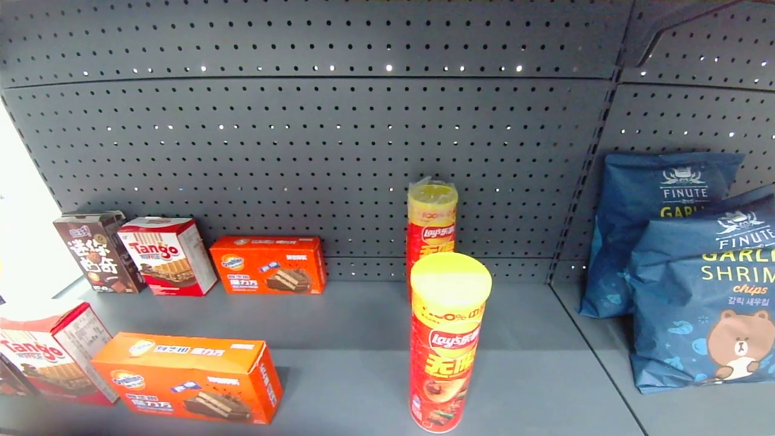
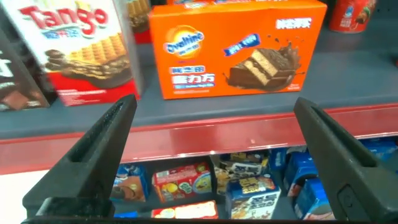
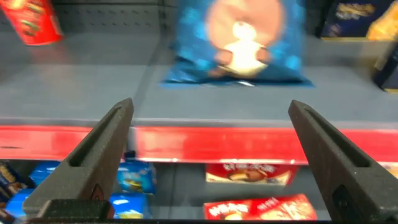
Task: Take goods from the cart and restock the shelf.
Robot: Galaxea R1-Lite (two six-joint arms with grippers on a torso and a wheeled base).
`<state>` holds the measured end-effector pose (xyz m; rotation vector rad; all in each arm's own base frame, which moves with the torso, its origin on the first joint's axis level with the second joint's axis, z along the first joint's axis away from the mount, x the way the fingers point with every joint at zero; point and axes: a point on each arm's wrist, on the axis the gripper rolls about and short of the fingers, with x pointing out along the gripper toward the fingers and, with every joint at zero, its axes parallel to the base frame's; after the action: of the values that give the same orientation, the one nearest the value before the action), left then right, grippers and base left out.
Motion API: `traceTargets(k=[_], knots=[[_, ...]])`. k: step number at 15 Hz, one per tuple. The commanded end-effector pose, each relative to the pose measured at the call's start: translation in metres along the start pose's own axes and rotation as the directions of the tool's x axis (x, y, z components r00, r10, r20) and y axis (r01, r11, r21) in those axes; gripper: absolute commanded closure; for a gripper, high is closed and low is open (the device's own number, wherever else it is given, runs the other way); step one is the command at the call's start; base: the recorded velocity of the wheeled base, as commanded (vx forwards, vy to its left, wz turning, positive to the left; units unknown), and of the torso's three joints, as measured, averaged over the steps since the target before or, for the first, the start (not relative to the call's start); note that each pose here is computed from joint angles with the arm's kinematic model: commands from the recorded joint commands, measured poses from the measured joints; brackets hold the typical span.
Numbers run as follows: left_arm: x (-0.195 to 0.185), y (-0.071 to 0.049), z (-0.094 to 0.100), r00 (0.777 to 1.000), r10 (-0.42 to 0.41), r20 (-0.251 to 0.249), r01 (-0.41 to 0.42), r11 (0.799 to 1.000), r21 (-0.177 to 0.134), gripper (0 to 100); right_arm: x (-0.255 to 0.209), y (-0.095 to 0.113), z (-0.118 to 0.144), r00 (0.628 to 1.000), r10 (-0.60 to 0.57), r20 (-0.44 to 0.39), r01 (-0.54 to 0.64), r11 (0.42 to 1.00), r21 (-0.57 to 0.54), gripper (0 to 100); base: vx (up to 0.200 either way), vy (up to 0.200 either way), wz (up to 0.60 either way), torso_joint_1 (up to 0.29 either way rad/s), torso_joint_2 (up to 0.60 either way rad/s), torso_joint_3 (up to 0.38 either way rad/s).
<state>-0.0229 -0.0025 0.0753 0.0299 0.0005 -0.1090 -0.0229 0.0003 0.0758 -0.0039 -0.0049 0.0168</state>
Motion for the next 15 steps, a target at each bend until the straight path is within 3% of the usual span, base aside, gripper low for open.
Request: traceTargets(k=[1,15], knots=[[0.0000,-0.0001,0.0000,1.000,0.000,0.001,0.000,1.000,0.002,0,0.0001,0.0000,-0.0002,1.000,0.002,-0.003,-0.002,1.000,-0.001,0,0.000,0.000,0.00,0.000,0.00,0.000],[0.0000,0.0000,0.0000,1.000,0.003,0.000,-0.003,1.000,0.002,0,0.0001,-0.0001,-0.0002,1.000,0.000,-0.003,0.000,1.000,-0.001,0,0.000,-0.029,0.00,0.000,0.00,0.000]])
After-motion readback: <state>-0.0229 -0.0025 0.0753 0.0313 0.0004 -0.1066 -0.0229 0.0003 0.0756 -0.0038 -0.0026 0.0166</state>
